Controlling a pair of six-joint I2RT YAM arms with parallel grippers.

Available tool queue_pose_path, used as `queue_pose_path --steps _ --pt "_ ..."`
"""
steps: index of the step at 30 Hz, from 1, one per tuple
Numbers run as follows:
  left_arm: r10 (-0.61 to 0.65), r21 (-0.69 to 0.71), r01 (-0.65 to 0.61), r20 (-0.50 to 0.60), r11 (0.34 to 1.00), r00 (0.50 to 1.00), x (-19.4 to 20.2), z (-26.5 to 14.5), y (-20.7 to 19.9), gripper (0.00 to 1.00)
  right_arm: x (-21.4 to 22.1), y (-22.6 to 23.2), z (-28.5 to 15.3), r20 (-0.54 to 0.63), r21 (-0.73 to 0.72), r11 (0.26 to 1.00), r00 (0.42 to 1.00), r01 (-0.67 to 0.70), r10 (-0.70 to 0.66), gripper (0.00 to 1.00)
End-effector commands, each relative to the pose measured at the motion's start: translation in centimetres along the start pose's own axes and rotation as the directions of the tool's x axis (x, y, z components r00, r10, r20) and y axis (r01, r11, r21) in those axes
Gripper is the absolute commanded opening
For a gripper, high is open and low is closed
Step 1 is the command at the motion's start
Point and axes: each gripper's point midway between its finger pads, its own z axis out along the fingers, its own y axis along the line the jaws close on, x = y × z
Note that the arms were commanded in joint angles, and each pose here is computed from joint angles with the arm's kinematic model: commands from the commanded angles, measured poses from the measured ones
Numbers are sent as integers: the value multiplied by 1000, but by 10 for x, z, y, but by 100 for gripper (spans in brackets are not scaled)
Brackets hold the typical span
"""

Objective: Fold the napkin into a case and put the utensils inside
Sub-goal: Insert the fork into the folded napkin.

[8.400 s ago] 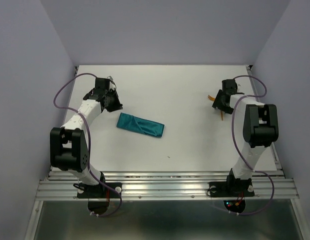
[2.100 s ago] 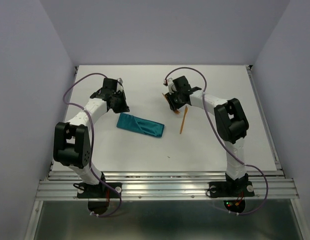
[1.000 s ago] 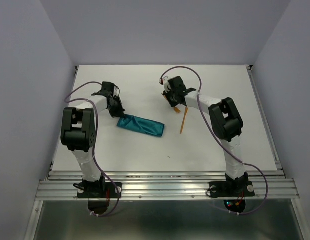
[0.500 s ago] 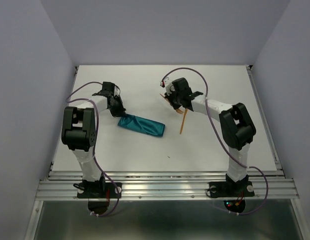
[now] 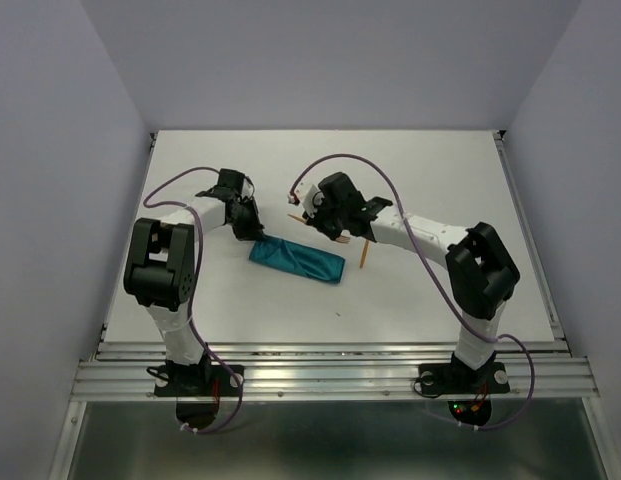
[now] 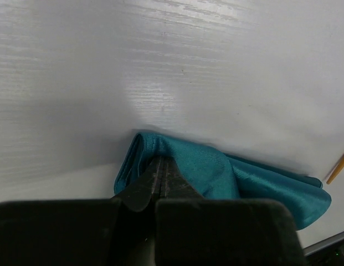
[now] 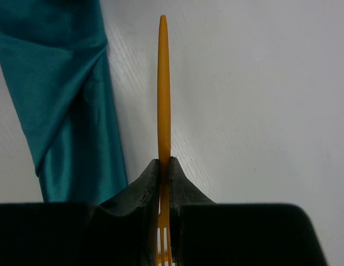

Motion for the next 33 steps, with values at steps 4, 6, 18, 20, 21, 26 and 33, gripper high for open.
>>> queue_pose_path --steps 4,6,18,20,21,26,33 --pt "-18 -6 19 106 1000 994 -29 -42 3 2 20 26 -8 -94 -36 996 992 83 -86 4" --pt "-27 -14 29 122 999 992 -36 -48 12 2 25 36 -10 -113 -53 993 988 102 -108 4" --pt "-61 -22 61 36 998 998 -14 -26 32 2 43 53 -9 -178 -98 980 966 171 -186 4" --pt "-60 -19 60 26 998 998 -12 -24 32 2 44 57 -8 -182 -106 978 963 182 -199 4" --pt "-59 -15 59 23 998 998 -12 -24 31 2 44 60 -7 -183 -109 976 961 191 -208 4" --pt "-52 -10 52 9 999 999 -8 -20 28 2 42 63 -4 -187 -118 972 957 204 -223 4" --pt "-42 -8 42 -14 999 999 0 -14 26 2 39 65 10 -202 -131 967 949 220 -244 3"
